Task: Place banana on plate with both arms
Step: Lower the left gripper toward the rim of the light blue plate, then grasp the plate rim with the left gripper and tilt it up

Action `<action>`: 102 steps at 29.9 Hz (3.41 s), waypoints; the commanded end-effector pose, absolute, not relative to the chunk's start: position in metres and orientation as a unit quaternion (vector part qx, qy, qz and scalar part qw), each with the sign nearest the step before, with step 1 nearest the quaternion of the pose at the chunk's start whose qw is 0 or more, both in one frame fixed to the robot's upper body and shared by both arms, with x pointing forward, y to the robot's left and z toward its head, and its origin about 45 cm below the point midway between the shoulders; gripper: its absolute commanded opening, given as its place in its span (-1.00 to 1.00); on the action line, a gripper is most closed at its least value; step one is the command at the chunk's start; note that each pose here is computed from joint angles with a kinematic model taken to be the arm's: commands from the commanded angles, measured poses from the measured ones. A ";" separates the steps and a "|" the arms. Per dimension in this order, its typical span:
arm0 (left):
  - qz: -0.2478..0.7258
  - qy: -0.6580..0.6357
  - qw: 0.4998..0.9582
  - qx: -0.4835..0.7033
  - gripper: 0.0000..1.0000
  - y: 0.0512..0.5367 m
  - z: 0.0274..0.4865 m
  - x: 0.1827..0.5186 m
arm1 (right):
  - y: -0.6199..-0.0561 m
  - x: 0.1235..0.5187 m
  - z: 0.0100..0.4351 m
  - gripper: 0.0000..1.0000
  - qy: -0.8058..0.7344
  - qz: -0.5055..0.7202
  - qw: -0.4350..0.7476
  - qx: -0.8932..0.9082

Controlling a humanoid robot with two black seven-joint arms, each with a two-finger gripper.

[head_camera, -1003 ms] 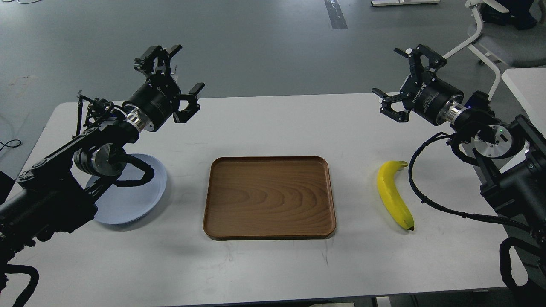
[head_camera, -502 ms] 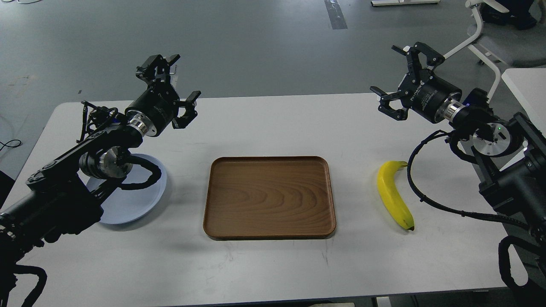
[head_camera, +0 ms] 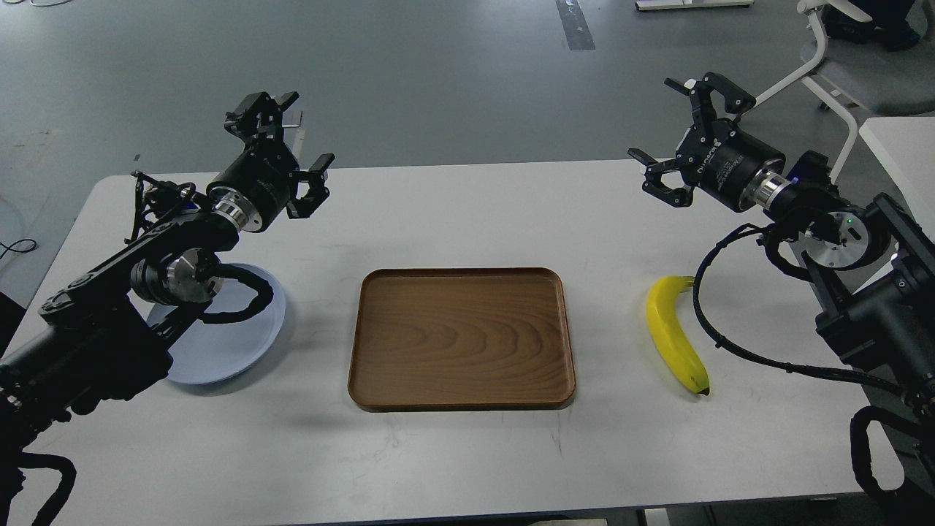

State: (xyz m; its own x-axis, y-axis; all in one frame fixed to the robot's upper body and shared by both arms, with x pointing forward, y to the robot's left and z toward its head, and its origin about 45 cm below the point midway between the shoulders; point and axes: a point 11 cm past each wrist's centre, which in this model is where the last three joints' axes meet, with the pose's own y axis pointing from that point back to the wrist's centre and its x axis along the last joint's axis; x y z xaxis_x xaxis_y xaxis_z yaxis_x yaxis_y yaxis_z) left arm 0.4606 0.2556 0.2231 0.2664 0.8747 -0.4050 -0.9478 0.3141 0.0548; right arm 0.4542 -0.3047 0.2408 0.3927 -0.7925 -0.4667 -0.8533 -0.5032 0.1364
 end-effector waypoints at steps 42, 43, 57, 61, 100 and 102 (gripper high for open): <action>0.411 -0.467 0.716 0.317 0.95 0.319 0.248 0.421 | -0.298 0.451 0.236 1.00 0.486 0.243 0.051 -0.838; 0.384 -0.467 0.718 0.345 0.95 0.335 0.233 0.410 | -0.299 0.450 0.236 1.00 0.487 0.243 0.050 -0.837; 0.324 -0.376 0.696 0.519 0.93 0.446 0.136 0.333 | -0.296 0.447 0.227 1.00 0.485 0.251 0.047 -0.836; 0.326 -0.364 0.700 0.521 0.93 0.447 0.129 0.326 | -0.296 0.447 0.229 1.00 0.484 0.249 0.047 -0.838; 0.370 -0.307 0.698 0.530 -1.00 0.474 0.097 0.304 | -0.301 0.439 0.225 1.00 0.485 0.239 0.027 -0.841; 0.371 -0.309 0.698 0.529 -1.00 0.474 0.098 0.306 | -0.301 0.439 0.224 1.00 0.485 0.239 0.027 -0.841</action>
State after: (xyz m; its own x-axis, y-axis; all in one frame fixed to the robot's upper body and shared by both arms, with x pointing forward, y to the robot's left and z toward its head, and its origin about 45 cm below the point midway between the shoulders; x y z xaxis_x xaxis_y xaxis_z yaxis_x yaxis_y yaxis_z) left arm 0.3026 0.4726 0.0955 0.5426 0.1916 0.8179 -0.8391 0.1695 0.5169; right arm 0.4386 -0.3020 0.2244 0.4139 -0.8045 -0.4261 -0.8293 -0.5262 0.1879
